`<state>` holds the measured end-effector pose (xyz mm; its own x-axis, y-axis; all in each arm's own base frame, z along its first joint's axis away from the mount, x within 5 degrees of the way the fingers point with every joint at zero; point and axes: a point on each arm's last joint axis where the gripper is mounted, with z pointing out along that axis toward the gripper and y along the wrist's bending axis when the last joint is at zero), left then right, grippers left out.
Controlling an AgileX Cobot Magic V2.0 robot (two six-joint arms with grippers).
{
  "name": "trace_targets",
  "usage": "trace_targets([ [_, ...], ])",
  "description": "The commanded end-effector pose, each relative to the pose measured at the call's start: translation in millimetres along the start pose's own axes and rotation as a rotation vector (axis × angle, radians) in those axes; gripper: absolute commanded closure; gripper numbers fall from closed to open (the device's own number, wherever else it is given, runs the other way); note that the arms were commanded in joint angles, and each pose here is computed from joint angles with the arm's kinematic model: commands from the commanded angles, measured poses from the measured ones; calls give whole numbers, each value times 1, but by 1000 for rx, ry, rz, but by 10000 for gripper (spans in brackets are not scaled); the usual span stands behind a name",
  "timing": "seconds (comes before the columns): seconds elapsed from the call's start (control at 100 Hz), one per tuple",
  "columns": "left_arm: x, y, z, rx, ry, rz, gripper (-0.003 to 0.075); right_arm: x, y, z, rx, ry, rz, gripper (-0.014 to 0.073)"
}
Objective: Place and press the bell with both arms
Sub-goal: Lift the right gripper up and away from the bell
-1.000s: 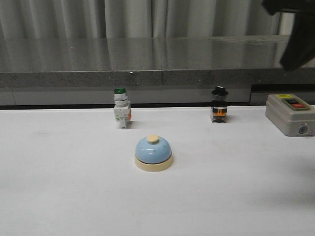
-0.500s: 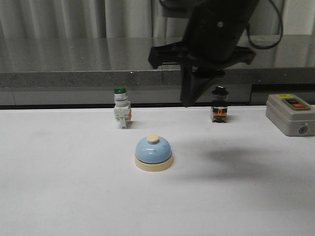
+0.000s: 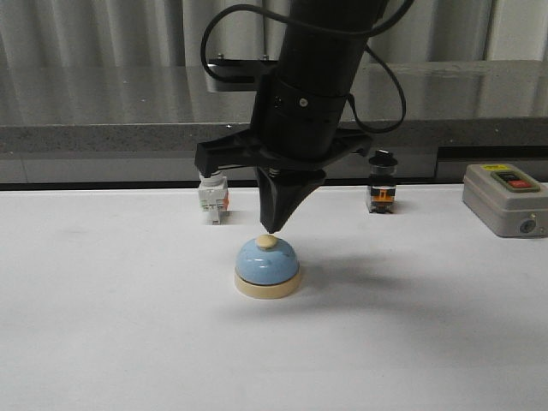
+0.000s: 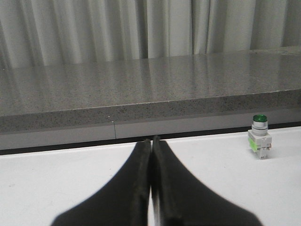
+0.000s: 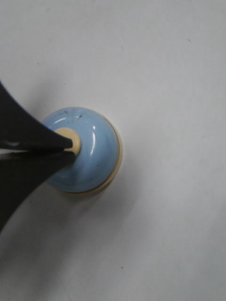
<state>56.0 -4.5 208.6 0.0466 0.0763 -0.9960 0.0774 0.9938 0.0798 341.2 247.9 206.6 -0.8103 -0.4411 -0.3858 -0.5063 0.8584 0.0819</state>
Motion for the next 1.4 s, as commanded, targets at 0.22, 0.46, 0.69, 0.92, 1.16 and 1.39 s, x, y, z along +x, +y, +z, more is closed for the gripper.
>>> trace_targets([
  [0.22,5,-1,-1,-3,-70,-7,739,-10,2,-11,-10,-53,-2,655],
  [0.46,5,-1,-1,-3,-70,-7,740,-6,2,-4,-6,-1,-1,655],
  [0.69,5,-1,-1,-3,-70,-7,740,-14,3,-40,-12,-91,-5,655],
  [0.92,5,-1,-1,-3,-70,-7,740,-17,-11,-94,47,-200,-27,655],
  [1.16,5,-1,-1,-3,-70,-7,740,-6,-42,-146,104,-303,27,655],
  [1.39,5,-1,-1,-3,-70,-7,740,36,-81,-177,183,-360,123,655],
])
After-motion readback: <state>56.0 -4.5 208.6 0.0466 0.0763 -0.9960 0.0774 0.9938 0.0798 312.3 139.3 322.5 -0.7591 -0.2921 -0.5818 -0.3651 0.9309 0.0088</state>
